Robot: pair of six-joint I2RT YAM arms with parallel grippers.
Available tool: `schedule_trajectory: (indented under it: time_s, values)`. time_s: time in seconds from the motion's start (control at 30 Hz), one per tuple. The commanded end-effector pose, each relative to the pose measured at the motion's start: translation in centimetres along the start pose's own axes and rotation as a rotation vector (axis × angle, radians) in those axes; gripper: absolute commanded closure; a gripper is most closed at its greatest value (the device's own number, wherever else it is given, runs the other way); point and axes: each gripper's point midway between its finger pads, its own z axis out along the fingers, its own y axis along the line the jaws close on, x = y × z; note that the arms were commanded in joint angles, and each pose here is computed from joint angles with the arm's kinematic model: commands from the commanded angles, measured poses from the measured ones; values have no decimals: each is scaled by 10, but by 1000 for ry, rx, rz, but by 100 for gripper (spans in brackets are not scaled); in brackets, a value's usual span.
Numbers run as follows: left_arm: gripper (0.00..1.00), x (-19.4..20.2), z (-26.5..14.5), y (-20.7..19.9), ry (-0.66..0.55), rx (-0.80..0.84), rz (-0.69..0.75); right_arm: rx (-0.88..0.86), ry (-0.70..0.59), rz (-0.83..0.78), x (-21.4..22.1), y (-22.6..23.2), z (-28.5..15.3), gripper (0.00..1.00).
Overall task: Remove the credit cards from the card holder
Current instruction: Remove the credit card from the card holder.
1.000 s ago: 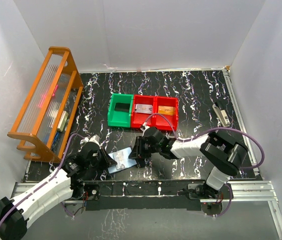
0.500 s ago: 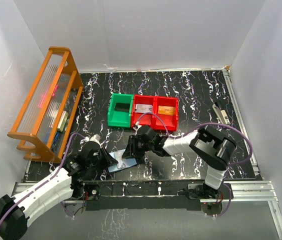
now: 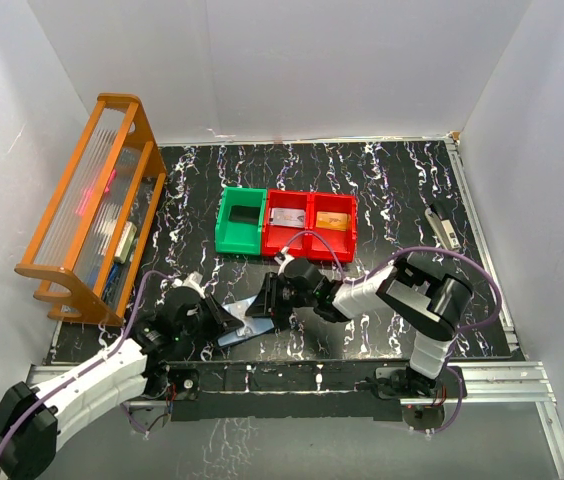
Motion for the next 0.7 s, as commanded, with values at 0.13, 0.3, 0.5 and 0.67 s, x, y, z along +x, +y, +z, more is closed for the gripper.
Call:
schedule_trajectory:
  time_s: [0.13,0.3,0.5,0.67]
  values:
    - [99,-6,-6,-17,-17,33,-14,130,24,33,18,-38,-7,71]
    - [100,-10,-15,-5,-40,-48,19,177,-73,15,0,-38,-17,71]
    - [100,-11,-24,10,-46,-132,75,161,-111,-60,-14,-23,-24,71]
    - [100,-13,-25,4,-45,-115,87,21,-83,-126,-19,18,-25,68]
